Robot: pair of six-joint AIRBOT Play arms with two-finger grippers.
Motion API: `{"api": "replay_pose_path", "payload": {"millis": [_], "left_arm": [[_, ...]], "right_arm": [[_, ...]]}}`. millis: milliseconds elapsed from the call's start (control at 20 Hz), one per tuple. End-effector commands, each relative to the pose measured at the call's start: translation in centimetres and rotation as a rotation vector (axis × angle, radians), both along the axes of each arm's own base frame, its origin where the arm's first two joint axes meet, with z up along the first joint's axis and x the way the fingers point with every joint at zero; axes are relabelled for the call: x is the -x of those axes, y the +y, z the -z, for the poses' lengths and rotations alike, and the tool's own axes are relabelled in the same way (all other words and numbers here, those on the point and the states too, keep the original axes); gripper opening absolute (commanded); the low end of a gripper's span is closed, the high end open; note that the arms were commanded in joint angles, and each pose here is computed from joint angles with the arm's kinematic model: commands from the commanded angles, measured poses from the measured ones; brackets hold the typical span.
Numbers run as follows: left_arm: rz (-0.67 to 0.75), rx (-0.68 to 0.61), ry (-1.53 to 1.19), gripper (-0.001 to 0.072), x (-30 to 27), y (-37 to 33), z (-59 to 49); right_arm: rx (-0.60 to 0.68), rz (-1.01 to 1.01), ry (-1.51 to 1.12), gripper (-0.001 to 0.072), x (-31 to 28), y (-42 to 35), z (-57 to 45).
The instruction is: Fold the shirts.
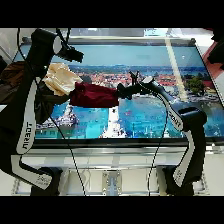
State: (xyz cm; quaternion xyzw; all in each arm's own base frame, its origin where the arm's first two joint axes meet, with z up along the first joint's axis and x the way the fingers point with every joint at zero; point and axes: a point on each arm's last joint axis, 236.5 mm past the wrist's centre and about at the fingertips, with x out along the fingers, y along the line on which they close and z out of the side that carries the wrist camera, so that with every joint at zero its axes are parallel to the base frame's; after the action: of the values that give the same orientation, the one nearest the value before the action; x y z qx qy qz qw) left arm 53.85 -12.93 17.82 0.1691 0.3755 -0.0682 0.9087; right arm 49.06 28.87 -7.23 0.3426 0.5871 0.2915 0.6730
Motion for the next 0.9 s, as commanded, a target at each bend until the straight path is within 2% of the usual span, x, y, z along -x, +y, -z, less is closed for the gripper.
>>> {"api": "replay_pose_path", "payload": {"millis": [0,100,200,300,400,600,850], "left_arm": [[-0.003,-0.008,0.019,0.0019,0.3,0.2,0.3],[-0.006,-0.011,0.03,0.0019,0.5,0.3,0.5],[-0.007,-0.012,0.035,0.002,0.6,0.3,0.6],[-0.007,-0.011,0.035,0.002,0.6,0.3,0.6],[-0.005,-0.005,0.037,0.0019,0.6,0.2,0.6],[0.018,0.049,0.055,0.0019,0.9,-1.1,0.9],[0.036,0.09,0.074,0.0019,1.2,-2.1,1.2]], "right_arm": [[0.035,0.004,-0.091,0.0021,-1.3,-2.2,-2.2],[0.175,0.029,-0.113,0.0021,-1.8,-7.5,-3.3],[0.384,0.062,-0.094,0.0021,-1.0,-15.5,-4.5],[0.607,0.115,-0.048,0.0022,1.1,-24.9,-6.6],[0.771,0.179,0.008,0.0022,4.4,-33.4,-9.3],[0.957,0.421,0.15,0.0022,12.4,-47.4,-14.4],[1.05,0.678,0.445,0.0022,24.9,-58.0,-16.2]]}}
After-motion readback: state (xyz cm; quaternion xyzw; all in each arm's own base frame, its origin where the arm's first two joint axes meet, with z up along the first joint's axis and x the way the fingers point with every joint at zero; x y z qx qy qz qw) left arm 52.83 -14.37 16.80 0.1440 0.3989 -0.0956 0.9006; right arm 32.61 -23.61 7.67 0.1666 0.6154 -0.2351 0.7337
